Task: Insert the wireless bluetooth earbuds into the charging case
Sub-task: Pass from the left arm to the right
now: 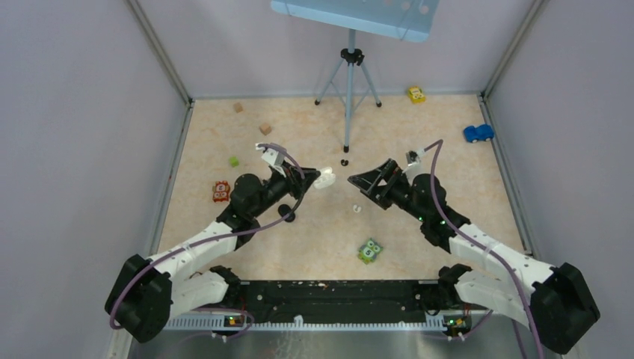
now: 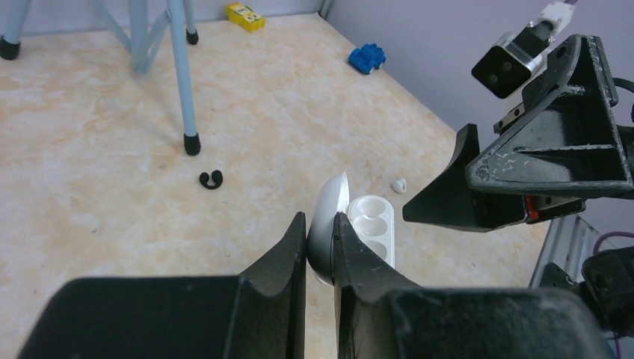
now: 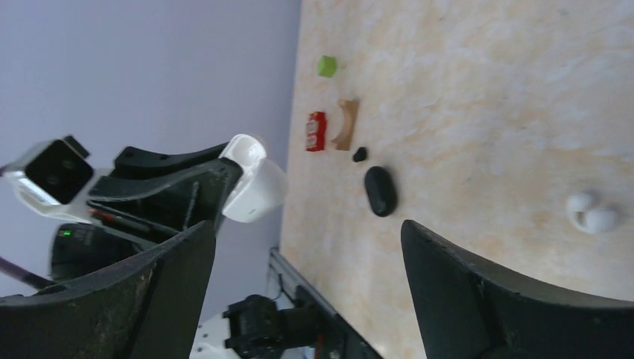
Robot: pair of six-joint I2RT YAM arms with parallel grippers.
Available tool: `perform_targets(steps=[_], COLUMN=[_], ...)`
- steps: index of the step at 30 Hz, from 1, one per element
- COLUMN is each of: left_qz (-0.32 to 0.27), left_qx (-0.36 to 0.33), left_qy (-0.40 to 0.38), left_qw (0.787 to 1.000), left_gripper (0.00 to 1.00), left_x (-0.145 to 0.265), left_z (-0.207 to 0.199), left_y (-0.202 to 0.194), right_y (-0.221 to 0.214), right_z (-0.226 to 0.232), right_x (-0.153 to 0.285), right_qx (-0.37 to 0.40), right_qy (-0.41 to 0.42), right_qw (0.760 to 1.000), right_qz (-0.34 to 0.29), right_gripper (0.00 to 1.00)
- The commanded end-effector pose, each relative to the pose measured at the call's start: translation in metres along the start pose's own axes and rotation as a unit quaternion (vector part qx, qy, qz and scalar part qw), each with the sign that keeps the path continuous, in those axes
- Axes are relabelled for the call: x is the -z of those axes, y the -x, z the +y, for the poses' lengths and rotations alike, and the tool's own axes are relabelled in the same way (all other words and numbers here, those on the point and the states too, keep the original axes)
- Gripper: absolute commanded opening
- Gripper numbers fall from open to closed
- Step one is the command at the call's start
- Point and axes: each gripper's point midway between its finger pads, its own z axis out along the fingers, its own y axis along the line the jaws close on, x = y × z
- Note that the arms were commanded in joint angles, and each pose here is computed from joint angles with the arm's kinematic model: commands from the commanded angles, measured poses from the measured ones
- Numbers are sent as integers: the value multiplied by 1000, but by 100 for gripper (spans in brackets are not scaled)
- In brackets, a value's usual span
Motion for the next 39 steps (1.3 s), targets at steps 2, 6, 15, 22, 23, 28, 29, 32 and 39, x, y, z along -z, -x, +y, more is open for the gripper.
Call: perform_targets(steps=[2, 6, 15, 22, 23, 28, 29, 32, 39], left_qz=[-113, -99, -93, -92, -92, -93, -93, -91, -89], left_qx=[-26, -44, -65, -74, -73, -80, -81, -80, -84], left_qy=[-8, -19, -23, -15, -10, -6, -7, -3, -5], left_qw=[993, 994, 993, 993, 993, 992, 992, 993, 993], left_gripper=[0, 0, 0, 0, 0, 0, 0, 0, 0], left_x=[4, 2, 6, 12, 13, 18, 18, 17, 16], left_z=[-11, -14, -15, -14, -13, -13, -13, -11, -12], left_y=[54, 50, 48, 48, 48, 49, 49, 48, 47], right_y=[3, -8, -19, -28, -30, -32, -32, -32, -34], right_z=[83, 76, 100, 103, 103, 104, 104, 107, 108], right_x=[-6, -20, -31, -41, -42, -47, -48, -50, -53], right_qx=[-89, -106, -128, -142, -144, -150, -151, -151, -154], right_qy=[158, 125, 157, 179, 182, 193, 194, 201, 207], right_qw=[983, 985, 977, 970, 969, 966, 966, 964, 962], right_qz=[27, 45, 64, 79, 80, 81, 81, 83, 89], right_gripper=[91, 95, 93, 81, 79, 69, 67, 64, 56])
